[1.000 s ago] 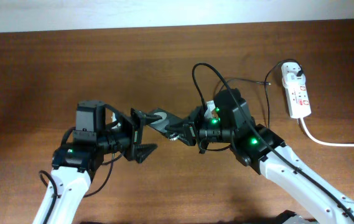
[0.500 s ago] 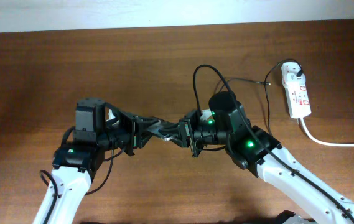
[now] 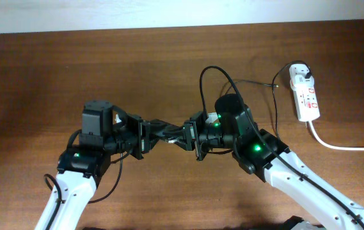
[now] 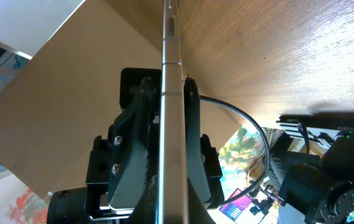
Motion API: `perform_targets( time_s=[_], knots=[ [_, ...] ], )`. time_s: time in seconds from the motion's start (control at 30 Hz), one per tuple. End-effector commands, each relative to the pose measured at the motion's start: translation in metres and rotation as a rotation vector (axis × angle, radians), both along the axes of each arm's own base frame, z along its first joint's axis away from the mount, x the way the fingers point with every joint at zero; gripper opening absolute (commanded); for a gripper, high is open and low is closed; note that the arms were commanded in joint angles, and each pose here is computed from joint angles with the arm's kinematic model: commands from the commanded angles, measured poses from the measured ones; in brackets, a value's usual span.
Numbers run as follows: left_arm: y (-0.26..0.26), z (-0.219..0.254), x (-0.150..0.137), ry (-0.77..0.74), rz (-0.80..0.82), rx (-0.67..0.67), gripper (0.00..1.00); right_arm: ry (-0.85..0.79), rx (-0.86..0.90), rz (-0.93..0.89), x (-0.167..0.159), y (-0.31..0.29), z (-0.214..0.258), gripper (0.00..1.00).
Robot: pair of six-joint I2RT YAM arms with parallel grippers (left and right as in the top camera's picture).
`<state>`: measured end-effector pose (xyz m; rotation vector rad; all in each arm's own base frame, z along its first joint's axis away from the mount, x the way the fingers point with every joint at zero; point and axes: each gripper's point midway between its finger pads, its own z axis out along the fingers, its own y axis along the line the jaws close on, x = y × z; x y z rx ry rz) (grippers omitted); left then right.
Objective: Plug charger to phone and switch on socket
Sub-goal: 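Grip the phone with the left gripper and release the right gripper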
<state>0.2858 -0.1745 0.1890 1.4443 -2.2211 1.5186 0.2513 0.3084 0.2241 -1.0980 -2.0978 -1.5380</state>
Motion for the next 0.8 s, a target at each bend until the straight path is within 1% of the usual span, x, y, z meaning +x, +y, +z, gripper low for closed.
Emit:
perform_targets(
  time_s=[0.0, 0.03, 0.07, 0.1, 0.13, 0.2, 0.3, 0.33, 0.37, 0.4, 0.43, 0.5, 0.53, 0.6, 0.7, 0.77],
  knots=[
    [-0.005, 0.005, -0.001, 0.011, -0.014, -0.033, 0.14, -0.004, 0.021, 0.033, -0.007, 0.005, 0.009, 0.04],
    [-0.005, 0.005, -0.001, 0.011, -0.014, -0.033, 0.10, -0.007, 0.020, 0.035, -0.007, 0.005, 0.009, 0.05],
    [-0.005, 0.005, -0.001, 0.011, -0.013, -0.032, 0.04, -0.006, 0.020, 0.035, -0.007, 0.005, 0.009, 0.09],
    [-0.005, 0.005, -0.001, 0.011, -0.011, -0.030, 0.00, -0.006, 0.020, 0.035, -0.007, 0.005, 0.009, 0.15],
    [-0.005, 0.005, -0.001, 0.011, -0.010, -0.029, 0.00, -0.006, 0.020, 0.035, -0.007, 0.005, 0.009, 0.20],
    [-0.002, 0.003, 0.002, 0.007, 0.008, -0.014, 0.00, -0.005, 0.019, 0.035, -0.008, 0.005, 0.009, 0.26],
    [0.009, -0.004, 0.012, -0.038, 0.055, 0.064, 0.00, -0.004, -0.020, 0.048, -0.011, 0.001, -0.001, 0.41],
    [0.015, -0.007, 0.017, -0.074, 0.066, 0.111, 0.00, -0.049, -0.062, 0.051, -0.009, -0.003, -0.008, 0.49],
    [0.020, -0.008, 0.020, -0.097, 0.069, 0.134, 0.00, -0.096, -0.104, 0.056, -0.007, -0.006, -0.015, 0.54],
    [0.028, -0.010, 0.024, -0.128, 0.063, 0.161, 0.00, -0.164, -0.174, 0.071, -0.006, -0.013, -0.026, 0.63],
    [0.032, -0.012, 0.026, -0.147, 0.043, 0.168, 0.00, -0.222, -0.224, 0.088, -0.004, -0.017, -0.033, 0.69],
    [0.030, -0.018, 0.024, -0.132, -0.026, 0.116, 0.00, -0.316, -0.362, 0.129, -0.004, -0.032, -0.053, 0.84],
    [0.027, -0.023, 0.023, -0.118, -0.062, 0.092, 0.00, -0.316, -0.420, 0.135, -0.005, -0.040, -0.063, 0.88],
    [0.014, -0.040, 0.016, -0.082, -0.186, 0.015, 0.00, -0.281, -0.587, 0.118, -0.007, -0.066, -0.087, 0.96],
    [-0.003, -0.053, 0.002, -0.058, -0.343, -0.128, 0.00, -0.168, -0.786, 0.084, -0.018, -0.107, -0.114, 0.99],
    [-0.011, -0.048, -0.007, -0.064, -0.416, -0.232, 0.00, -0.097, -0.875, 0.079, -0.027, -0.130, -0.125, 0.99]
  ],
)
